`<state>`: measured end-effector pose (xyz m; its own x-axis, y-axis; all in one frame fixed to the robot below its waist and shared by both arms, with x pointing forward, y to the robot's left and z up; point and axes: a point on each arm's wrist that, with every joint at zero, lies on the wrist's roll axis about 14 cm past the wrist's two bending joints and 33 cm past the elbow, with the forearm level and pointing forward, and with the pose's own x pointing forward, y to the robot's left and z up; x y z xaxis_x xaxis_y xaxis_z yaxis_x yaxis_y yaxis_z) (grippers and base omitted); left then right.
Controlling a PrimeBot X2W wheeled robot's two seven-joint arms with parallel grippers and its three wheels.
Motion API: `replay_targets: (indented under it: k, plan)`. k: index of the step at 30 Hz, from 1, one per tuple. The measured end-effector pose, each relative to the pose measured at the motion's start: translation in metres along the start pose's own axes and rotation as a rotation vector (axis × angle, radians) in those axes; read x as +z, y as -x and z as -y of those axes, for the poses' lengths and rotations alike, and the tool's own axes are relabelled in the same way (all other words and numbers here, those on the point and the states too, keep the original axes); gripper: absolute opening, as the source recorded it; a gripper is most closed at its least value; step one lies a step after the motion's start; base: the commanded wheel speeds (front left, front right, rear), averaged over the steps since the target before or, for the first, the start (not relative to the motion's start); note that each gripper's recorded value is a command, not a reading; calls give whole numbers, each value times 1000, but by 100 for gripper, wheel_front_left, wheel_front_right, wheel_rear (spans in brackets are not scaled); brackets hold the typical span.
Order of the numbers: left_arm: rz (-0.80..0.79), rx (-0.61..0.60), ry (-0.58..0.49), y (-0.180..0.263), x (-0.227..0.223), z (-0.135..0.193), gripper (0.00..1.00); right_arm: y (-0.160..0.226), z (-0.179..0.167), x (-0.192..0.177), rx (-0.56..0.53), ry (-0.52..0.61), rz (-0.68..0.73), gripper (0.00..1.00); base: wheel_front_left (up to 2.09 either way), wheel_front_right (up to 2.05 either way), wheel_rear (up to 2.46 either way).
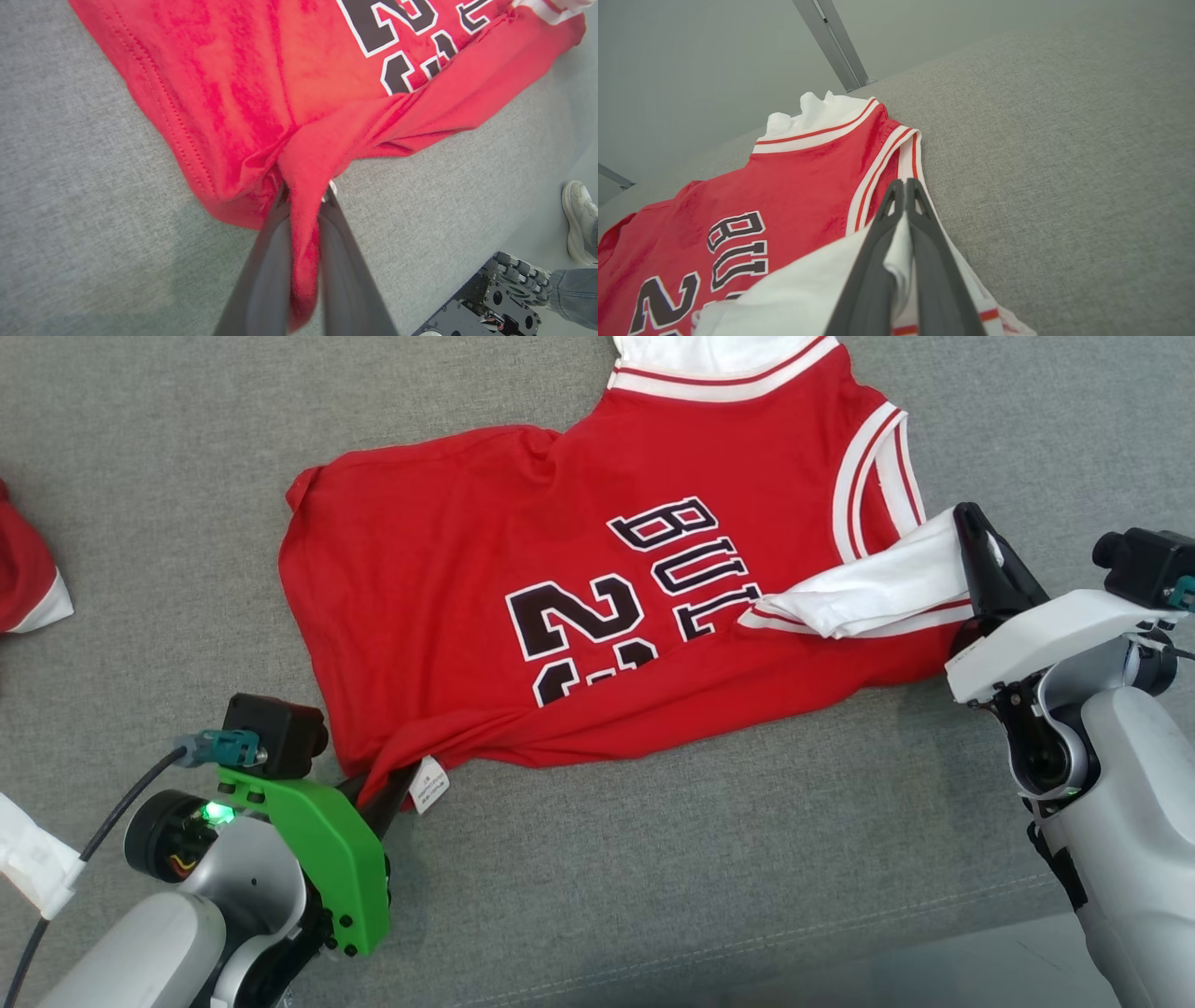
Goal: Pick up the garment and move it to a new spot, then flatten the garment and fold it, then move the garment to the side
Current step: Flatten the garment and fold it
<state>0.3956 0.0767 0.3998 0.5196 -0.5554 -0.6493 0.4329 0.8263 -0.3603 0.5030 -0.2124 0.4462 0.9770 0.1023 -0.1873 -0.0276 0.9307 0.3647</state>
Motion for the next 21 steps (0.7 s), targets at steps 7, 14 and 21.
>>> replay_targets:
  k: [7,14,21]
  plan:
    - [35,0,0,5,9,2,100,4,8,19,-1,63,73,100,0,0,0]
    - [133,72,8,22,23,-11,100,23,19,37,-18,114,132,100,0,0,0]
    - [267,134,93,41,20,-7,100,63,31,48,-53,220,183,100,0,0,0]
